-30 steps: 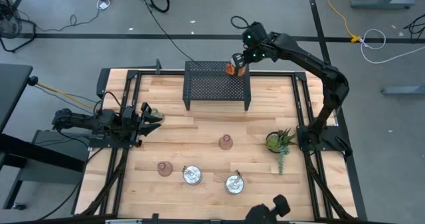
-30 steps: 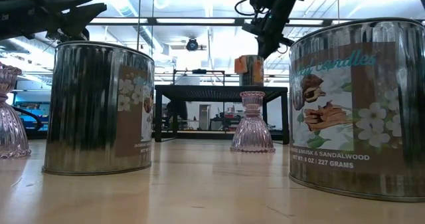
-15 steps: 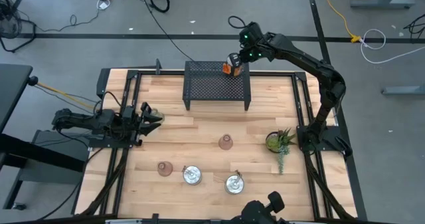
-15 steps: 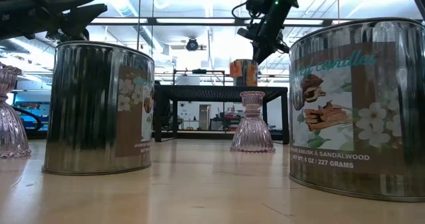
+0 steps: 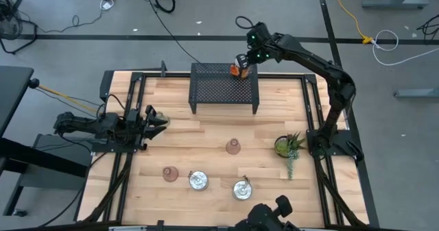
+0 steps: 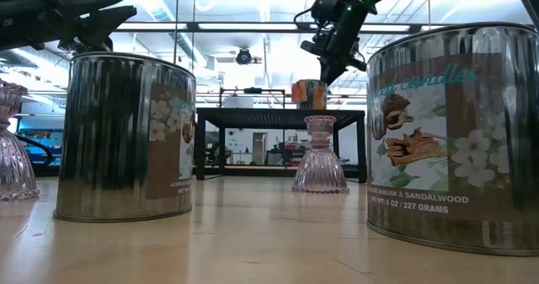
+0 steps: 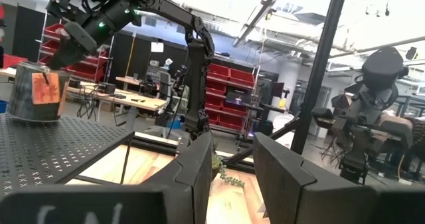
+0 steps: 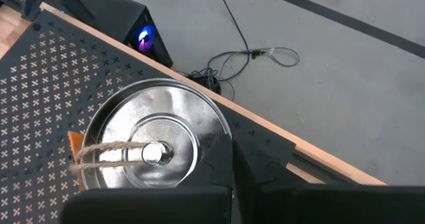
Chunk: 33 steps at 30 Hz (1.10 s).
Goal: Pick & Place candle stick holders
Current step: Put the orange scented candle on the shelf, then put the right pink candle holder on the shelf
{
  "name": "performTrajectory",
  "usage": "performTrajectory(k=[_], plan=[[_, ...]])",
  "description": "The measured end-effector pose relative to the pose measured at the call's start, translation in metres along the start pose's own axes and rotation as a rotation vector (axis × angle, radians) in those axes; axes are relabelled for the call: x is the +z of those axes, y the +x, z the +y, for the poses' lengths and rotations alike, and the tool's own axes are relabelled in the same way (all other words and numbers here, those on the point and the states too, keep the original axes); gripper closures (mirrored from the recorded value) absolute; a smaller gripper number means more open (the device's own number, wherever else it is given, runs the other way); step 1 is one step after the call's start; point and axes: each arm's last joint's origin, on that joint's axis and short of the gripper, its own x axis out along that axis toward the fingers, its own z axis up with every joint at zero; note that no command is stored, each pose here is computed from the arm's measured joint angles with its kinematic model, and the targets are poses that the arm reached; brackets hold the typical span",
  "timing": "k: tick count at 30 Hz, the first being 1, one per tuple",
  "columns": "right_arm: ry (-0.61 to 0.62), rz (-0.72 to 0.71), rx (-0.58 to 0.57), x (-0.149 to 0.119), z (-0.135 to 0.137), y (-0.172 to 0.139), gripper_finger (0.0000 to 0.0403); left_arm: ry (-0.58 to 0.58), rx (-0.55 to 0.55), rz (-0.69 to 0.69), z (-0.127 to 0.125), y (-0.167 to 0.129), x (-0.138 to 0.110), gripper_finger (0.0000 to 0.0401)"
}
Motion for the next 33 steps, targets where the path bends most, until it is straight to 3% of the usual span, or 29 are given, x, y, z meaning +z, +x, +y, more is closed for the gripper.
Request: performTrajectory(k=[8,19,25,33], plan=[[-0.003,-0.007,0.009,0.002,0.003,0.013,0.04,0.0,0.0,0.0,0.0,0.0,0.0,0.0286],[-0.009,-0.002,-0.009,0.001,0.002,0.013,0.0358,0.0,0.0,0.0,0.0,0.0,0.0,0.0286],[-0.015,-0.048,-0.051,0.004,0.0,0.002,0.0334,0.0,0.0,0.0,0.0,0.0,0.0,0.0286],[-0.017,-0.087,-0.009,0.005,0.001,-0.016,0.0309,0.0,0.0,0.001,0.0,0.0,0.0,0.0286]])
